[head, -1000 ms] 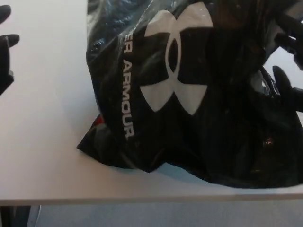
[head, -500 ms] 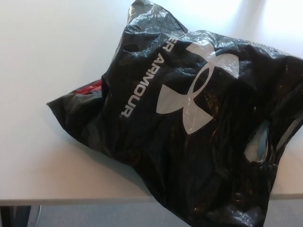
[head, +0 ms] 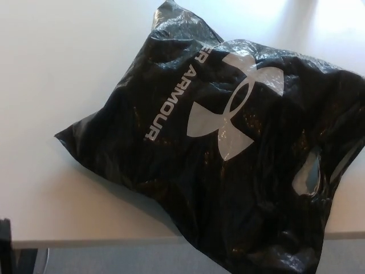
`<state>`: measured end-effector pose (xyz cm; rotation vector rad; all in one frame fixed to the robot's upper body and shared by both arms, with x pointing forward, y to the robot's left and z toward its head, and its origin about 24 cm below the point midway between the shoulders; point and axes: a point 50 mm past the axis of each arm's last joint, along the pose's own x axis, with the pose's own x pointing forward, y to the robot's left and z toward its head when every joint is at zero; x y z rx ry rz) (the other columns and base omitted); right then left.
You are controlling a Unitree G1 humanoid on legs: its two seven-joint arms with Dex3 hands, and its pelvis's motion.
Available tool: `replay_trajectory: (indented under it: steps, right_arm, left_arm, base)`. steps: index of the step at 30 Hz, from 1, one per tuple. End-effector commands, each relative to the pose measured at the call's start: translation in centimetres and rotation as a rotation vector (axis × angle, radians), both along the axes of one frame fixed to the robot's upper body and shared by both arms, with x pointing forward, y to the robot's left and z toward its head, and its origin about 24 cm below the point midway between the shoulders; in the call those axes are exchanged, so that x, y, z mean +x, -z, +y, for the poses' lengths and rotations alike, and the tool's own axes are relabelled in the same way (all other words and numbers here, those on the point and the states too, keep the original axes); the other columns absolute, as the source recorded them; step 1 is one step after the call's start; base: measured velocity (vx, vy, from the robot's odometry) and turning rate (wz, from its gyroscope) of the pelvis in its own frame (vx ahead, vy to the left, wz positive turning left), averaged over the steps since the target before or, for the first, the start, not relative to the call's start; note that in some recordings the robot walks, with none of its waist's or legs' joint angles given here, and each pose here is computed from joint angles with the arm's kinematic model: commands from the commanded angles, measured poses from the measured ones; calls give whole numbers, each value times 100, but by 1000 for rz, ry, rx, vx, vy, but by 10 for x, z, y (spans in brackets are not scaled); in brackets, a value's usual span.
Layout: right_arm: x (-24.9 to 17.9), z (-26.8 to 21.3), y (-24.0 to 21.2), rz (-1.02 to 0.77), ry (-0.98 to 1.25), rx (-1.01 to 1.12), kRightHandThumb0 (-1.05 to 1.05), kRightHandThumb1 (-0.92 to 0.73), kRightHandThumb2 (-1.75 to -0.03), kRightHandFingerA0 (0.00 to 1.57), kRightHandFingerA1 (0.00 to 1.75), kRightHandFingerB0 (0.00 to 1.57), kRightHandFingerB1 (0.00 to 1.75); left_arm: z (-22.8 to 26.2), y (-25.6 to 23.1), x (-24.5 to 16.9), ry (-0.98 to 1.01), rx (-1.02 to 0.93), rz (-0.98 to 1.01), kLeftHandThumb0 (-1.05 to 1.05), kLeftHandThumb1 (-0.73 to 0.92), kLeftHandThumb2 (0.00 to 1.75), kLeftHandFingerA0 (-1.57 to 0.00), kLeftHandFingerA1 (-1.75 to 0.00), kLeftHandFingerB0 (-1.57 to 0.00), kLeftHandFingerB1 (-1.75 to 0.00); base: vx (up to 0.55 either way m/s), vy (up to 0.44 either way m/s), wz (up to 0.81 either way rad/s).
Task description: A plastic bag is kept in the middle of the desk and the robot uses both its hands to grab the bag from the left and right and brings its hands close together to compress the bag
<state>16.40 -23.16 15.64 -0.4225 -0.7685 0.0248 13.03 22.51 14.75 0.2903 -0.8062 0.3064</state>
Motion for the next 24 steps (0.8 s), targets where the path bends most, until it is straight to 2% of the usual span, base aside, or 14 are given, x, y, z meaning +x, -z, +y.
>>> replay_trajectory:
  steps: [1, 3, 4, 5, 8, 9, 10, 12, 13, 14, 15, 18, 20, 24]
  right_arm:
    - [-39, 8, -5, -209, -6, 3, -38, -49, -110, 3, 52, 0, 49]
    - [-38, -1, 11, -102, -8, 1, -83, -88, -68, 11, 36, 11, 24]
    - [-39, -6, 22, -27, -18, -13, -90, -73, -110, 1, 39, 13, 23]
    - [-40, -8, 28, 6, -19, -19, -85, -69, -107, 1, 39, 11, 26]
    - [-52, -10, 57, 166, -31, -44, -86, -70, -105, 7, 26, 8, 17]
    - [-57, -10, 66, 247, -27, -59, -89, -69, -106, 9, 18, 8, 12]
    - [-59, -10, 70, 275, -21, -62, -94, -71, -106, 8, 13, 8, 10]
    - [-67, -11, 84, 354, -25, -61, -76, -81, -64, 0, 25, 1, 24]
    - [-70, -12, 93, 398, -29, -61, -79, -64, -102, 0, 24, 0, 23]
    - [-73, -12, 102, 434, -10, -57, -81, -65, -102, 0, 25, 1, 25]
    - [-76, -13, 112, 474, 10, -62, -81, -67, -102, 0, 25, 0, 24]
    - [-73, -17, 124, 495, 41, -55, -82, -71, -105, 0, 21, 0, 20]
    - [-68, -19, 126, 483, 62, -52, -78, -71, -105, 0, 22, 0, 21]
    - [-70, -17, 130, 471, 71, -33, -77, -72, -105, 0, 22, 0, 20]
  left_arm:
    - [-18, 11, -39, 47, 44, -130, -75, 92, 76, -18, -42, -16, -30]
    - [-19, 21, -45, 71, 38, -69, -34, 55, 114, -3, -51, 0, -48]
    - [-15, 28, -47, 63, 57, -48, -78, 92, 72, -18, -44, -15, -29]
    - [-12, 31, -47, 48, 83, -37, -34, 56, 115, -2, -51, 0, -49]
    - [-5, 47, -55, 97, 53, 81, -35, 54, 113, -1, -51, 0, -48]
    - [-4, 53, -57, 74, 46, 104, -76, 92, 75, -18, -36, -16, -28]
    - [-3, 56, -59, 83, 37, 138, -35, 54, 113, -1, -50, 0, -48]
    - [-1, 71, -66, 76, -2, 240, -79, 92, 73, -20, -38, -16, -28]
    - [1, 79, -69, 72, -7, 265, -35, 54, 113, -2, -50, 0, -47]
    - [2, 85, -70, 66, -30, 303, -79, 92, 72, -21, -35, -17, -27]
    - [4, 92, -72, 67, -22, 341, -83, 84, 115, -2, -43, -10, -38]
    - [13, 106, -71, 75, 2, 387, -75, 92, 73, -10, -31, -15, -26]
    - [16, 116, -69, 62, -40, 408, -33, 59, 115, -1, -50, 0, -47]
    - [22, 124, -69, 41, -38, 440, -74, 92, 77, -11, -34, -13, -27]
  base:
    - [0, 0, 0]
    - [0, 0, 0]
    - [0, 0, 0]
    - [0, 0, 0]
    - [0, 0, 0]
    - [0, 0, 0]
    - [0, 0, 0]
    - [0, 0, 0]
    - [0, 0, 0]
    - [0, 0, 0]
    - [0, 0, 0]
    - [0, 0, 0]
    - [0, 0, 0]
    - [0, 0, 0]
